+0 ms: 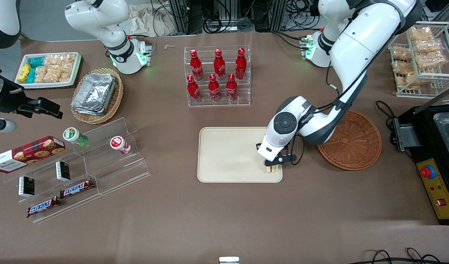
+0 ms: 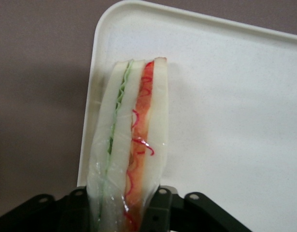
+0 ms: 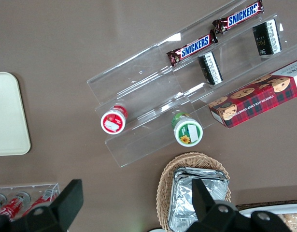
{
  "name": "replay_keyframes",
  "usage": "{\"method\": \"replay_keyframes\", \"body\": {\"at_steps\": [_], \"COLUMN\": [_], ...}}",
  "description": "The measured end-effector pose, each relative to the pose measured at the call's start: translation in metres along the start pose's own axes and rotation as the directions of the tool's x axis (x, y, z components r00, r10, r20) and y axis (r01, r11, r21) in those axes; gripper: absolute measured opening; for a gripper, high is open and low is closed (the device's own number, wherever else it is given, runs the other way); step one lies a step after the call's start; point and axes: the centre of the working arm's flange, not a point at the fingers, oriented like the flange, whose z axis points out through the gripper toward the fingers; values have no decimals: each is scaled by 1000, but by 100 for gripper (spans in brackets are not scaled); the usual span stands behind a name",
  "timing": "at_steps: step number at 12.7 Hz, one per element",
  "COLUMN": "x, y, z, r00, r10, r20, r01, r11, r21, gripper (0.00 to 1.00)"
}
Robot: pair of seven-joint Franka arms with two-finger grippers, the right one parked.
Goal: Place sandwich from basket to tray
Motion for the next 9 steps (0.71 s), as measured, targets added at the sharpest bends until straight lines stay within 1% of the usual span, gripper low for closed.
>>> {"method": "replay_keyframes", "body": {"at_steps": [1, 2, 3, 4, 5, 7, 8, 9], "x": [-1, -1, -1, 0, 1, 11, 18, 25], "y": [1, 1, 1, 1, 1, 1, -1, -5], "z": [2, 2, 2, 2, 1, -10, -20, -32], "r00": [1000, 1000, 1000, 1000, 1000, 999, 998, 997], "r10": [-1, -8, -13, -18, -26, -44, -56, -70], "r20": [-7, -11, -11, -12, -15, -29, -30, -23], "r01": [2, 8, 13, 18, 26, 44, 56, 72], "r11": [1000, 1000, 1000, 1000, 1000, 999, 998, 996], "r21": [7, 10, 10, 10, 9, 2, 20, 59], "gripper": [63, 71, 82, 96, 100, 100, 100, 100]}}
